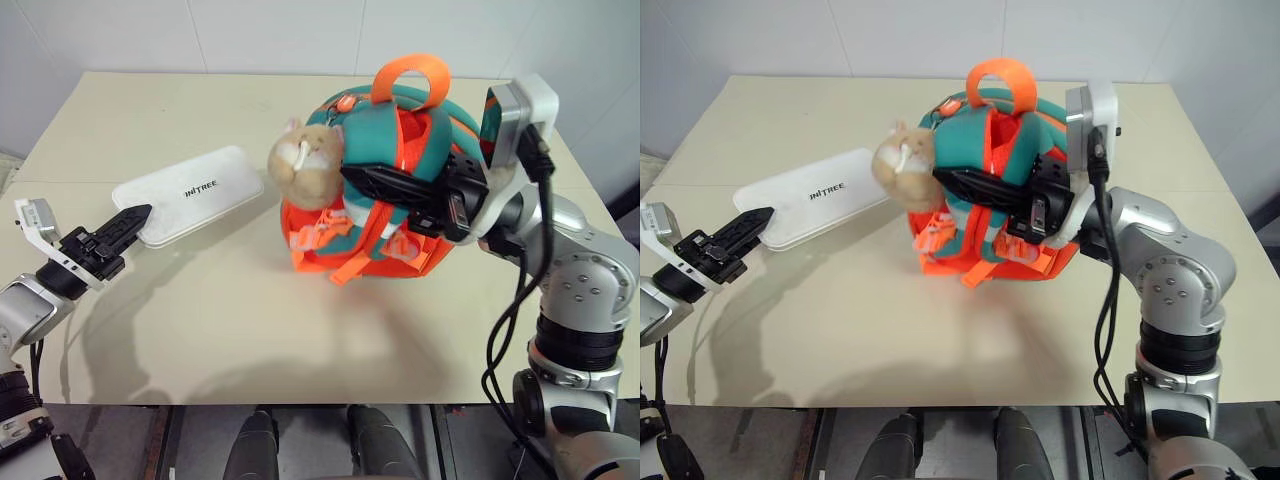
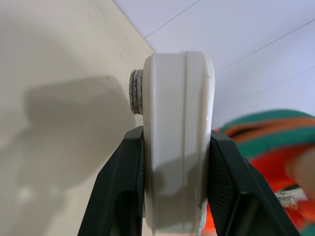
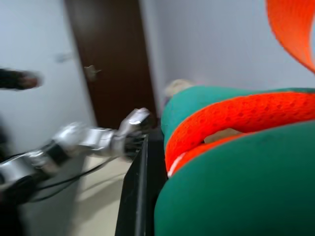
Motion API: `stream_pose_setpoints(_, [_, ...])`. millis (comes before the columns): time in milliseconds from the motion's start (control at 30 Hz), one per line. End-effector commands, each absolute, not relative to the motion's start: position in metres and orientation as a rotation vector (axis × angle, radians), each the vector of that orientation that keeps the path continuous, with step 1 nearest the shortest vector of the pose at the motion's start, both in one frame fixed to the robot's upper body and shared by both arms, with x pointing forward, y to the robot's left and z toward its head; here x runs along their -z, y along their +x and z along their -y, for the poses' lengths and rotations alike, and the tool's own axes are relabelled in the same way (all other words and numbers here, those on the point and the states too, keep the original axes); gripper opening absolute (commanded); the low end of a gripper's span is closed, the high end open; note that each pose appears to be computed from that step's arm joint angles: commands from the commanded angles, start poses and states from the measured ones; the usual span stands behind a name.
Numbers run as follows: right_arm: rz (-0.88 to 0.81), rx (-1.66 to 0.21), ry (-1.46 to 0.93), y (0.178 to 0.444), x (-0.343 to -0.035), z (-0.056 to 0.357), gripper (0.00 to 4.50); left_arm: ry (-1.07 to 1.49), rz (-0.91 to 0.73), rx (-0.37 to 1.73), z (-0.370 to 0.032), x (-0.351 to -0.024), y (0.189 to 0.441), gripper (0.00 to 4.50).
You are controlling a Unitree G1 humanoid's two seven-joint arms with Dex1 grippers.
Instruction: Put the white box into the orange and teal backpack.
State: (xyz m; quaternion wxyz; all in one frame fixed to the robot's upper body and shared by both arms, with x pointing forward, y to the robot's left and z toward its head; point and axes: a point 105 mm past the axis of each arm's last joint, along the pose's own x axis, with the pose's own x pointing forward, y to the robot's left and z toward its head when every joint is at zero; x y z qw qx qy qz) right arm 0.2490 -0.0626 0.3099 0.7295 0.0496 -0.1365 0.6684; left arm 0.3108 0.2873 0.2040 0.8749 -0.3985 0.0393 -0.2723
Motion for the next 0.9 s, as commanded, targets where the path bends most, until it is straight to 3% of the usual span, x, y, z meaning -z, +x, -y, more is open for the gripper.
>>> stream_pose_setpoints(33, [0.352,-1.586,0.052,0.221,-0.321,0.061,0.0,-0.79,-0.019,0.617,-0.289,-0.225,0.312,1.31])
stream_pose_setpoints(333, [0.277,-1.643,-0.141,0.209,-0.276,0.058,0.0,-0.65,0.054,0.732,-0.285,-0.249,0.304,1.31])
stream_pose_setpoints(500, [0.172,-1.658,-0.257,0.213,-0.235,0.066,0.0,-0.484,0.233,0.847,-0.291,-0.281,0.282,1.31])
stream_pose_setpoints(700, [0.14,-1.652,-0.264,0.219,-0.223,0.074,0.0,-0.323,0.297,0.949,-0.289,-0.301,0.258,1.31])
stream_pose_setpoints(900, [0.117,-1.671,-0.27,0.222,-0.218,0.079,0.0,-0.213,0.25,1.05,-0.277,-0.304,0.243,1.31])
